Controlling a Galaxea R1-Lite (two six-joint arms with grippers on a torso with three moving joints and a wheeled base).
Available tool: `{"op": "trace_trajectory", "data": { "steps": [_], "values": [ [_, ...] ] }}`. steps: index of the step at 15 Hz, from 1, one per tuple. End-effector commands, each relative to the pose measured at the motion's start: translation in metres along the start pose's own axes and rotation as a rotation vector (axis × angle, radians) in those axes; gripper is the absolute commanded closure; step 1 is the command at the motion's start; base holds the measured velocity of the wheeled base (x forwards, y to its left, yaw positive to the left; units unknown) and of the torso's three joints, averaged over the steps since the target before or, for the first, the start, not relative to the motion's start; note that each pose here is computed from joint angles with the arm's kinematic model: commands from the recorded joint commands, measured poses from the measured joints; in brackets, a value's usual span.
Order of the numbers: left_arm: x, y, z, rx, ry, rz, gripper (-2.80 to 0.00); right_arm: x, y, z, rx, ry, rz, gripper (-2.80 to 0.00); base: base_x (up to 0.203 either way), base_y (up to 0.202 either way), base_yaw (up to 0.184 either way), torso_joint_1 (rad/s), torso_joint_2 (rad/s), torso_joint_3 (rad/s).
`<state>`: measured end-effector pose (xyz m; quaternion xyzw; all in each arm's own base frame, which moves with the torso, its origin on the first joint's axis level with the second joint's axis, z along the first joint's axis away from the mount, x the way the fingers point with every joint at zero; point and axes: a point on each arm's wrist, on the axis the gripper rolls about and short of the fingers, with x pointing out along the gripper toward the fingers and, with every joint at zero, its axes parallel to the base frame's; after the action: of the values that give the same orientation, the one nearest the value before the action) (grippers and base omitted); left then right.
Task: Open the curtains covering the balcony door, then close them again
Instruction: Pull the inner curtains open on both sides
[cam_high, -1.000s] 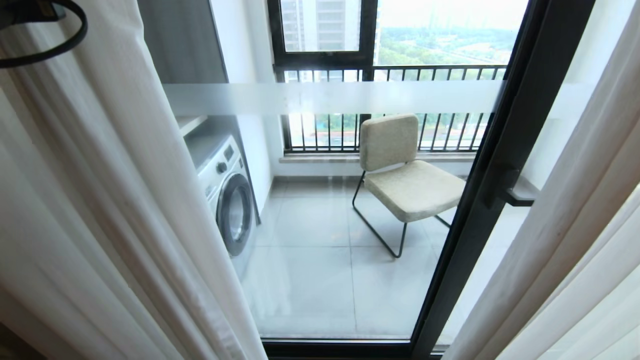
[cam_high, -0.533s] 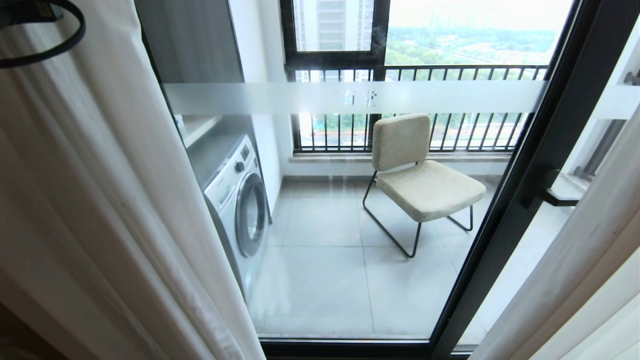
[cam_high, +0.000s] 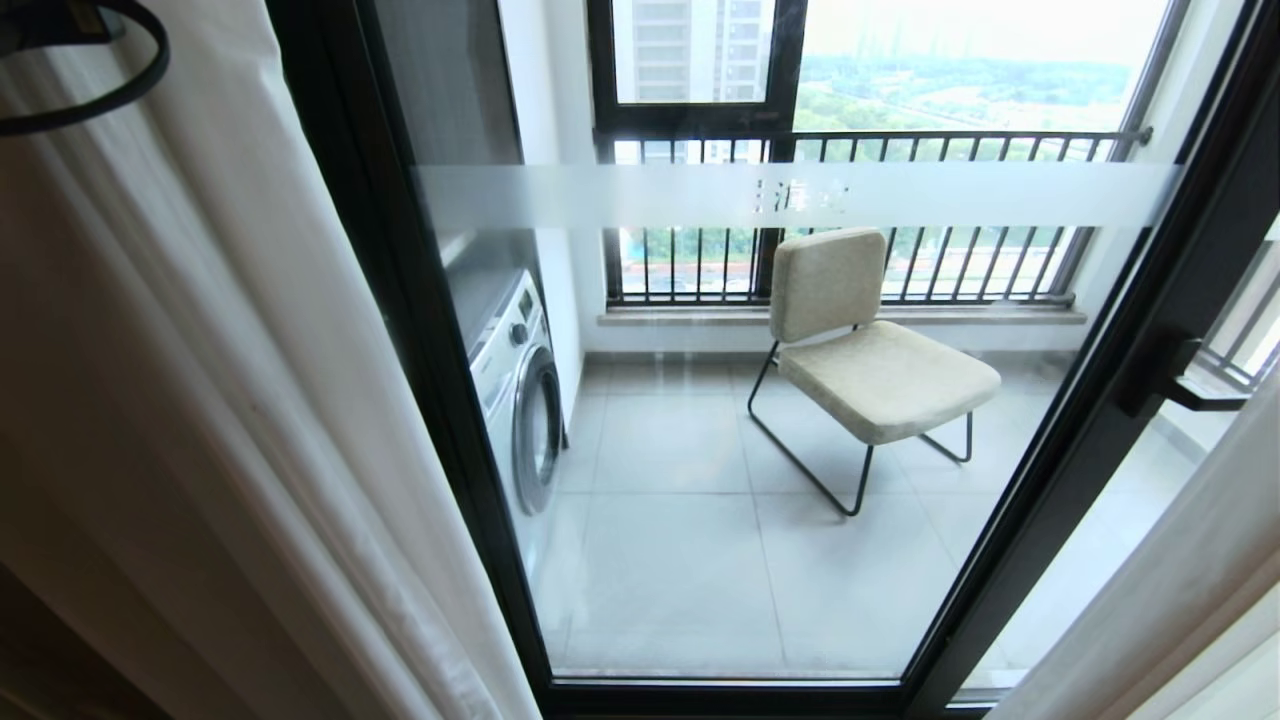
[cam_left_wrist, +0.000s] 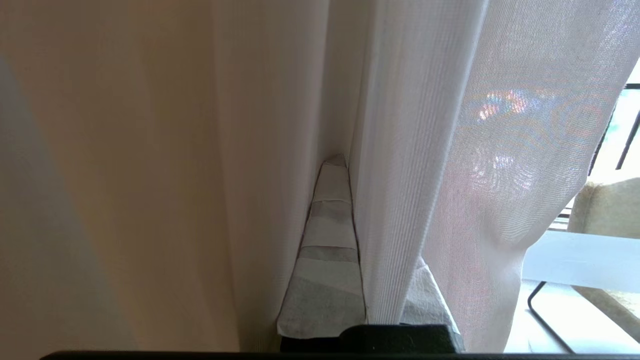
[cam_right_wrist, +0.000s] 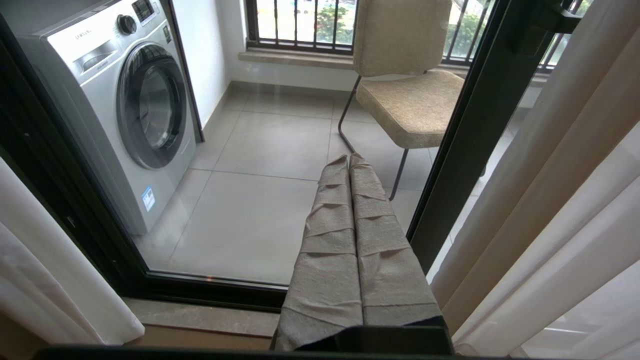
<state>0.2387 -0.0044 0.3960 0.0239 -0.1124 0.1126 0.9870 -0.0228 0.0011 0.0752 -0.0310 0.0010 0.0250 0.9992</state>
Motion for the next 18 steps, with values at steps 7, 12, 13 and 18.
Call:
{"op": "trace_trajectory", "data": {
  "steps": [7,12,13,18],
  "values": [
    [-0.001,0.000,0.002,-0.003,-0.009,-0.002,0.00,0.000,0.000,0.000,-0.001,-0.001,0.001,0.00,0.000,0.120,0.000,0.001,0.00,0.001],
    [0.000,0.002,0.001,-0.027,-0.008,0.005,0.00,0.000,0.000,0.000,-0.001,-0.001,0.001,0.00,0.000,0.000,0.000,0.000,0.00,0.000],
    [0.002,0.007,0.001,-0.034,-0.007,0.026,0.00,0.000,0.000,0.000,-0.001,-0.001,0.001,0.00,0.000,0.000,0.000,0.000,0.00,0.000],
    [0.005,0.038,0.002,-0.069,-0.019,0.131,0.00,0.000,0.000,0.000,-0.001,-0.001,0.001,0.00,0.000,0.000,0.000,0.000,0.00,0.000]
  ]
}}
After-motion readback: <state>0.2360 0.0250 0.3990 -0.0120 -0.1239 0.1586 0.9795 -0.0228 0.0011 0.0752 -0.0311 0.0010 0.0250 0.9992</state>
